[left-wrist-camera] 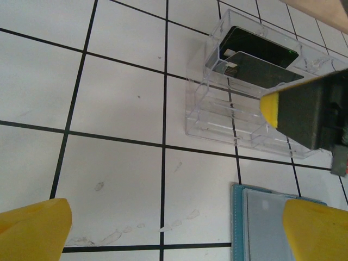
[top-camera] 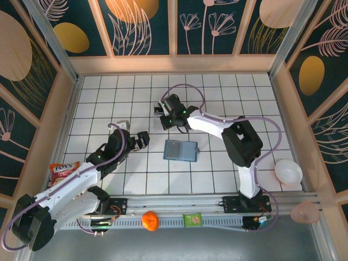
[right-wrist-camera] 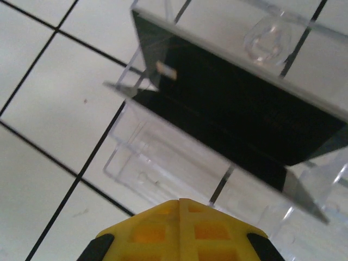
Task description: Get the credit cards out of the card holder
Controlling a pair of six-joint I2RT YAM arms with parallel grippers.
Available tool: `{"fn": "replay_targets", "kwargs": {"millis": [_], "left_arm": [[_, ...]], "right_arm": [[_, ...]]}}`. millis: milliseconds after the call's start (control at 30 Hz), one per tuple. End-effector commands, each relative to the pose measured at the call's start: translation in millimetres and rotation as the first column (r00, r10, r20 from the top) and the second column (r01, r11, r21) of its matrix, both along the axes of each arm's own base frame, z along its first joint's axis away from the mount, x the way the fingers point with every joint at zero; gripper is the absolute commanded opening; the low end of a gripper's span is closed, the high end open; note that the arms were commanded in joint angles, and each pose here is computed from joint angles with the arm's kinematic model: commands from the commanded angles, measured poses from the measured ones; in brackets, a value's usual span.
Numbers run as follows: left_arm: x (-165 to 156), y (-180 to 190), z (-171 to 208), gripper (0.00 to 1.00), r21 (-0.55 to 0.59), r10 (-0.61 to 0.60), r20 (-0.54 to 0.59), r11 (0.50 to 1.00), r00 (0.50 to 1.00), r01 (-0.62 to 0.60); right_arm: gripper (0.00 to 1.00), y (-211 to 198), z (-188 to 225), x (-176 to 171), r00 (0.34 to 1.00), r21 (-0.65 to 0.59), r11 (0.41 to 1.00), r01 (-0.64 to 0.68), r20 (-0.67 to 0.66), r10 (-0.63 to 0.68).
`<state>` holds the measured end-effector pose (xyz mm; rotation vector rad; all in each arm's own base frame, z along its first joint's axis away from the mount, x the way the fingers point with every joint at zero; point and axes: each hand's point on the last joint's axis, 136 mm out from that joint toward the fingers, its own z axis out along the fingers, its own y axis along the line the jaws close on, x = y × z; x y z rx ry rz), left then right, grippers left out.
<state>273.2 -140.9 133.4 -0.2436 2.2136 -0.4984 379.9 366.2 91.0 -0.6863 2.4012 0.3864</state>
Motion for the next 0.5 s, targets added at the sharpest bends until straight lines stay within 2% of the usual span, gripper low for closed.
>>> {"fn": "replay_targets", "kwargs": {"millis": [0, 167, 467], "left_arm": [[1, 3, 1, 0.99, -0.018, 0.020, 0.013, 1.000, 1.000, -0.019], [0, 4, 3, 0.99, -0.020, 0.018, 0.016, 1.000, 1.000, -0.018], [-2, 3, 2, 0.99, -0.022, 0.010, 0.011, 1.000, 1.000, -0.009]], "right_arm": [[0.00, 0, 14, 22, 0.996, -0.033, 0.997, 0.065, 0.066, -0.063], [0.00, -2, 12, 39, 0.990, -0.079, 0.992, 0.102, 0.104, -0.094], [0.00, 0, 16, 55, 0.982, -0.081, 0.987, 0.137, 0.145, -0.125]]}}
